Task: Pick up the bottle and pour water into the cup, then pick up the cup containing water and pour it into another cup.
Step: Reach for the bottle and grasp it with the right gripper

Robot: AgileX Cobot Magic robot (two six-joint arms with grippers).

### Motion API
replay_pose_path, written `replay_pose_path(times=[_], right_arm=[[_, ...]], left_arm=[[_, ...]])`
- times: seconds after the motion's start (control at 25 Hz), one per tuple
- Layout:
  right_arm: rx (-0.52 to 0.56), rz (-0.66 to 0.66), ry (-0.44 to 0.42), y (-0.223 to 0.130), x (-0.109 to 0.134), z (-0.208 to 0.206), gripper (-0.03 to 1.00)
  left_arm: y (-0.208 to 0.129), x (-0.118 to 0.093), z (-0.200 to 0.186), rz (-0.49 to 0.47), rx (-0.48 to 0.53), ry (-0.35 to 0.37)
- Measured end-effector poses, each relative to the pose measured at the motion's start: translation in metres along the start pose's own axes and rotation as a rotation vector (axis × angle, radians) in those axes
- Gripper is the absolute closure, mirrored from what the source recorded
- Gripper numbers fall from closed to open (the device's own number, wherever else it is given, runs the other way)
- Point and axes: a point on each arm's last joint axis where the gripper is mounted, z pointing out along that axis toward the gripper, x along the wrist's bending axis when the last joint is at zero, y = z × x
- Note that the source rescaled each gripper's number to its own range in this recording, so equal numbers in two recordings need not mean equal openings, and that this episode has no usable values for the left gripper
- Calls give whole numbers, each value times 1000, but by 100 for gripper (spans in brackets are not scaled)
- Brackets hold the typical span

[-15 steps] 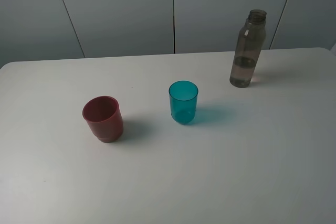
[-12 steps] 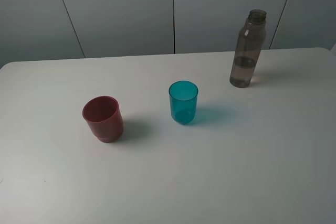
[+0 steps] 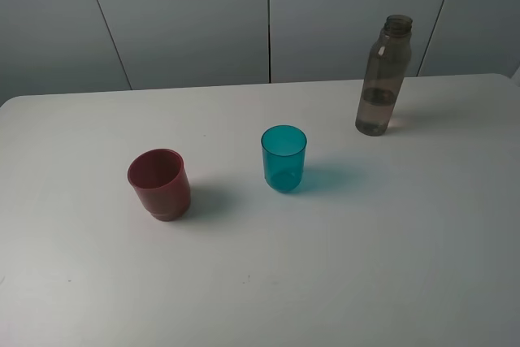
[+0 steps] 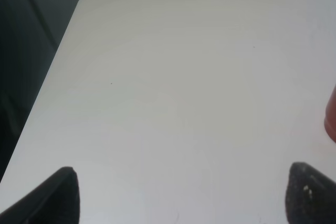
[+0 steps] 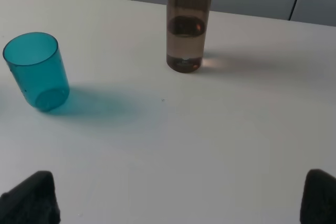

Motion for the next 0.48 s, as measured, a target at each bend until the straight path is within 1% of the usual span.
replay_pose_path(times=[0.48], right_arm=[[0, 0, 0, 0, 0, 0, -3]], left_arm=[[0, 0, 0, -7, 0, 0]])
